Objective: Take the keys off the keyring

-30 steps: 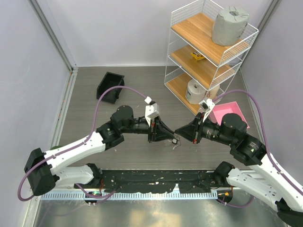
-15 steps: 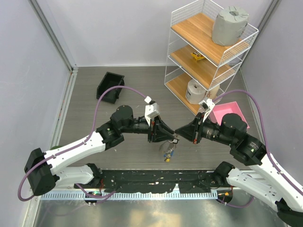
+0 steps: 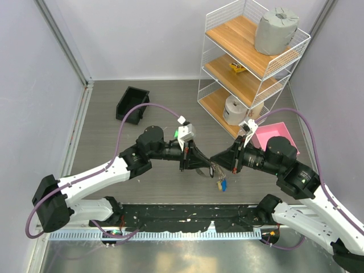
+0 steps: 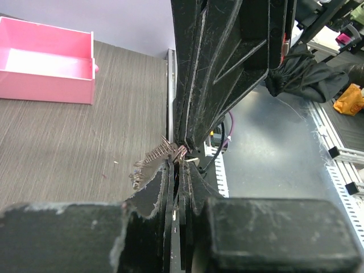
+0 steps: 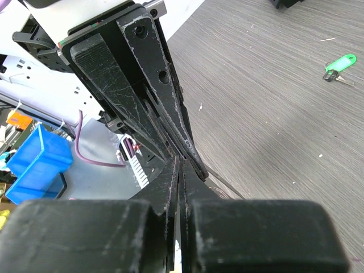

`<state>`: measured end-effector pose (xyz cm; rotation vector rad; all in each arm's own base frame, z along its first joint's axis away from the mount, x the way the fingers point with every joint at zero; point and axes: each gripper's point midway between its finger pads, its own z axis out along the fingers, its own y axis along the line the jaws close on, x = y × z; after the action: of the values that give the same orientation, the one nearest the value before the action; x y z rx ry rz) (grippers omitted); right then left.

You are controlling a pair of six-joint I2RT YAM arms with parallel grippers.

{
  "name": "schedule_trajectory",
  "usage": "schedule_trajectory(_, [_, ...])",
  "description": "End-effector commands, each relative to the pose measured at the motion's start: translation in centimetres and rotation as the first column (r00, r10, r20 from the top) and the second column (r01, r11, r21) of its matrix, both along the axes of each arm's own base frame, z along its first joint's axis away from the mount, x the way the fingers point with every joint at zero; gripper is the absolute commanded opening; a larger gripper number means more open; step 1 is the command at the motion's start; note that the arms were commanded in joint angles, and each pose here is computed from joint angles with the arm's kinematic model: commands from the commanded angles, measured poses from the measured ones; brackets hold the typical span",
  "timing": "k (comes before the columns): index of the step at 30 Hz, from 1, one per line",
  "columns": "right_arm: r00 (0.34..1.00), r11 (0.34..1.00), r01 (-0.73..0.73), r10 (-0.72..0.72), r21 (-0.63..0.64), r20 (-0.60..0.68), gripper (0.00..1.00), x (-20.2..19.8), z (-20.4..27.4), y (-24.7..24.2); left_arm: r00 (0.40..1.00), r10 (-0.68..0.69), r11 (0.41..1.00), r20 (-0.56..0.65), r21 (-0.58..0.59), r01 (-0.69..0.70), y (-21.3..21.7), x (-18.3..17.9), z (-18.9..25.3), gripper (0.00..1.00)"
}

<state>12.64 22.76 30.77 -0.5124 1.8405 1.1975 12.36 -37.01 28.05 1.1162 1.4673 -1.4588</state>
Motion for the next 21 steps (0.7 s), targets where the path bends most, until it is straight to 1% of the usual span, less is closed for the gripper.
schedule_trajectory(1, [0.997,0.996,-0.029,0.023,0.084,0.069,0.05,-0.5,3.0,0.2,0.998,0.013,0.998,0.063,-0.064,-0.009,0.0,0.3,2.4,0.09])
schedule_trajectory(4, [0.998,0.997,-0.026,0.021,0.079,0.064,0.05,-0.4,2.8,0.2,0.996,0.004,0.996,0.085,-0.091,0.003,0.3,0.0,2.9,0.09])
schedule_trajectory(6, [0.998,0.997,-0.021,0.016,0.077,0.062,0.05,-0.4,2.7,0.2,0.995,0.004,0.995,0.096,-0.1,0.006,0.4,-0.2,3.0,0.0])
schedule_trajectory(9, [0.998,0.997,-0.003,-0.002,0.075,0.062,0.06,-0.1,2.7,0.0,0.995,0.012,0.995,0.103,-0.097,-0.002,0.7,-0.1,2.9,0.0])
schedule_trajectory(10, [0.998,0.997,0.003,-0.008,0.072,0.06,0.12,0.0,2.6,0.0,0.994,0.015,0.995,0.106,-0.098,-0.004,0.7,-0.1,2.9,0.0])
schedule_trajectory(11, [0.998,0.997,0.013,-0.017,0.07,0.059,0.15,0.1,2.6,-0.1,0.994,0.016,0.995,0.106,-0.097,-0.006,0.7,-0.2,2.9,0.0])
schedule_trajectory(14, [0.998,0.998,0.027,-0.03,0.057,0.048,0.39,0.3,2.2,-0.2,0.995,0.038,0.996,0.095,-0.088,-0.03,0.8,0.2,2.6,0.0])
schedule_trajectory(15, [0.998,0.998,0.038,-0.04,0.054,0.044,0.4,0.4,2.1,-0.4,0.994,0.05,0.995,0.094,-0.087,-0.042,0.8,0.4,2.5,0.0])
schedule_trajectory(17, [0.997,0.997,0.06,-0.062,0.054,0.039,0.47,0.5,1.8,-0.7,0.992,0.08,0.993,0.098,-0.094,-0.071,1.0,0.8,2.5,0.0])
schedule_trajectory(18, [0.997,0.996,0.068,-0.071,0.056,0.039,0.54,0.3,1.8,-1.0,0.99,0.1,0.991,0.099,-0.097,-0.09,1.1,1.2,2.4,0.0])
schedule_trajectory(21, [0.993,0.993,0.107,-0.109,0.058,0.036,0.59,0.4,1.2,-1.8,0.986,0.142,0.986,0.09,-0.096,-0.133,1.6,2.1,2.1,0.0])
